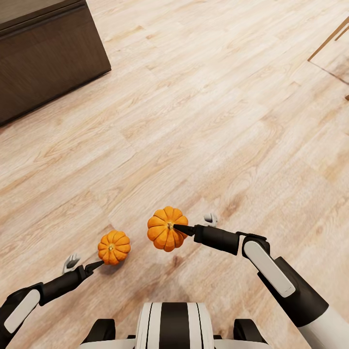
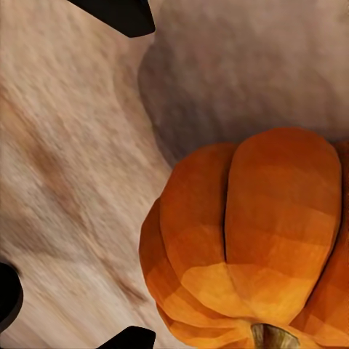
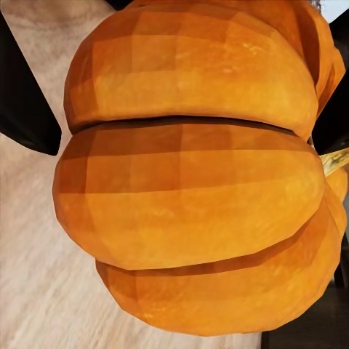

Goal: Place each of the two pumpkins and all three candles from the living room inside a cabinet in the living room (use any cabinet), then make sure every cabinet is closed, and position the cauldron so it is next to a table in the living room.

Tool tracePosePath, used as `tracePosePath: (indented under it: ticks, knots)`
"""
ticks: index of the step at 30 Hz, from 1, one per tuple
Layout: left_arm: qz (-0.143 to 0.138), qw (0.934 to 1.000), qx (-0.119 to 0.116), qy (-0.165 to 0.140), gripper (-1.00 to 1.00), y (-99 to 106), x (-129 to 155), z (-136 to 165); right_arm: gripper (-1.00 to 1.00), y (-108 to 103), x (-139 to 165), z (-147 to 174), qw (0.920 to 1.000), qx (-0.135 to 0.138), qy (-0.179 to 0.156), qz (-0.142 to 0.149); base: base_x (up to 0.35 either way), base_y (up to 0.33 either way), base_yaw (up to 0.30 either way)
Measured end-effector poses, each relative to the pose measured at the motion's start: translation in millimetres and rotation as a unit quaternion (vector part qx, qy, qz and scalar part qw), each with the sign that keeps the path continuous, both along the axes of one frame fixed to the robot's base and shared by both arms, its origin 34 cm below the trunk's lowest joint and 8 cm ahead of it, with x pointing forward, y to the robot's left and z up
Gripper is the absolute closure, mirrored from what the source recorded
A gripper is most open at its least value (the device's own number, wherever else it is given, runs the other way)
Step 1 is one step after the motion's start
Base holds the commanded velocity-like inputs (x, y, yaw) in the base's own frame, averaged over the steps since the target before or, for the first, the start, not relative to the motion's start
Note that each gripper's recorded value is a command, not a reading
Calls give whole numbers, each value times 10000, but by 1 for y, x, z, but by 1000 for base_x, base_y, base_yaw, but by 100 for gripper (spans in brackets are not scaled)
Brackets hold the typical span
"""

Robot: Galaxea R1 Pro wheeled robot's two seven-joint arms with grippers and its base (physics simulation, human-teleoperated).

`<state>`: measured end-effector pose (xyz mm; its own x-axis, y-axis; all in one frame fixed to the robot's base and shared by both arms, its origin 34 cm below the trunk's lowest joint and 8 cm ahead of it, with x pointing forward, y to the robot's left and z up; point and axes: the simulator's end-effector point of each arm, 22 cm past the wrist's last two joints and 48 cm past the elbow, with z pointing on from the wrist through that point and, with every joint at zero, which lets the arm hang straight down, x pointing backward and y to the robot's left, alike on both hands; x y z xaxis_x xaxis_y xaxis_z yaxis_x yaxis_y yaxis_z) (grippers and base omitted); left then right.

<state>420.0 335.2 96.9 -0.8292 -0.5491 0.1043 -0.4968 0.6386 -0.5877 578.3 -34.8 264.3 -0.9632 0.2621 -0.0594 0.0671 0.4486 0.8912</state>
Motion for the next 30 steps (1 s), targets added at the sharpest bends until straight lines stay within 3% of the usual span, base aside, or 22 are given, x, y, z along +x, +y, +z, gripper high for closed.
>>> tracePosePath:
  ticks: [4, 11, 30]
  knots:
    - [1, 10000, -8, -8, -100, 0, 1, 0, 100, 0, 0, 0, 10000, 0, 1, 0, 0, 0, 0]
    - [39, 9994, -276, -185, -100, -9, 7, 9, 100, 0, 0, 0, 10000, -1, -3, -4, 0, 0, 0]
    - [30, 9992, -282, -273, -100, -9, 13, 15, 100, 0, 4, 8, 10000, 4, -76, -11, 0, 0, 0]
